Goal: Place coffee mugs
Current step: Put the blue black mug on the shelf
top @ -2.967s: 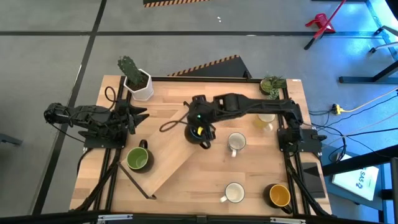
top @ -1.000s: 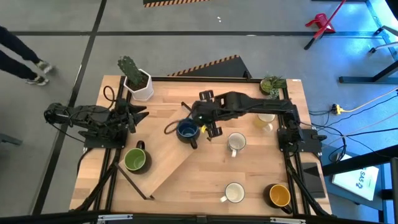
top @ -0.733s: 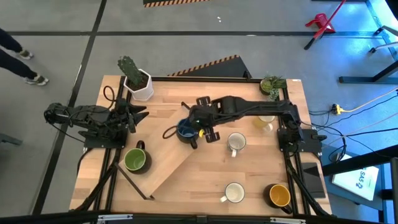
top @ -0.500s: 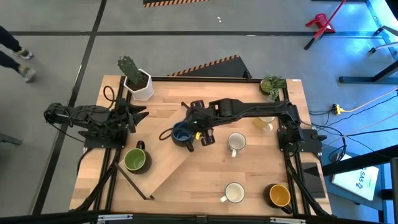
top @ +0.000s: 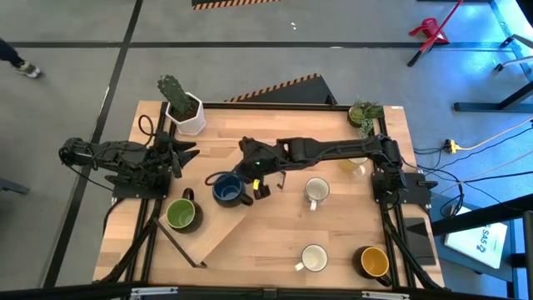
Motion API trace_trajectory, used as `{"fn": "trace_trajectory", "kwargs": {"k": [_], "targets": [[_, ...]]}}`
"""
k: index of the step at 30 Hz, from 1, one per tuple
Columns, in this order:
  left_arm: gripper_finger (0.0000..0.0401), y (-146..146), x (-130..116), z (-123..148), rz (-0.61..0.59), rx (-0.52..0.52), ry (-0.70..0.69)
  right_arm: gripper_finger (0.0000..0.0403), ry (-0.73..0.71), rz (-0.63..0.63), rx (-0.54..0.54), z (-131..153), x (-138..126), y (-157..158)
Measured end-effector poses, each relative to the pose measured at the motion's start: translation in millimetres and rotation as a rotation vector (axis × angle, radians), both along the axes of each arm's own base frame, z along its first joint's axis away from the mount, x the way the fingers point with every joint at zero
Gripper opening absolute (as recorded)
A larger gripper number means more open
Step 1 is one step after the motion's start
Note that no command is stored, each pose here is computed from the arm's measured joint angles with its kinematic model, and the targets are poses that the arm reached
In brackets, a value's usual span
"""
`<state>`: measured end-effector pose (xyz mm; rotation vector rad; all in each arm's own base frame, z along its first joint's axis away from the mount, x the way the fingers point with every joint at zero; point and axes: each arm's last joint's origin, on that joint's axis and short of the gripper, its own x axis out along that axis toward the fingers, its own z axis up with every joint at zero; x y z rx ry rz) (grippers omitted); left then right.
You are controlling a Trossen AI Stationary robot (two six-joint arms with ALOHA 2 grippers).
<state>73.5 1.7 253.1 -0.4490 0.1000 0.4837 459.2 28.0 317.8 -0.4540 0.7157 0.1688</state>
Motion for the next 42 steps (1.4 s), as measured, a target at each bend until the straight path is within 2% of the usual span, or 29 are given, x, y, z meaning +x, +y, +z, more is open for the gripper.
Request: {"fn": "trace_trajectory", "kwargs": {"k": [4, 9, 12, 15, 21, 31, 42], "targets": [[0.0188, 0, 0, 0, 0.0, 0.001, 0.0, 0.0, 0.034, -0.067, -0.073, 7, -6, -1], [0.0188, 0, 0, 0, -0.001, 0.001, 0.001, 0.0, 0.037, -0.055, -0.048, 43, -29, 21], [0.0188, 0, 0, 0, 0.0, 0.002, 0.002, 0.0, 0.128, -0.053, -0.017, 38, -40, 39], [0.0188, 0, 0, 0, 0.0, 0.002, 0.003, 0.0, 0.138, -0.043, -0.014, 35, -42, 54], [0.0188, 0, 0, 0, 0.0, -0.001, 0.002, 0.0, 0.087, -0.059, -0.011, 28, -35, 50], [0.0188, 0, 0, 0, -0.003, -0.005, 0.001, 0.0, 0.013, 0.035, 0.028, 14, -22, 41], [0.0188, 0, 0, 0, -0.004, -0.007, -0.001, 0.0, -0.054, 0.117, 0.055, -8, 5, 26]]}}
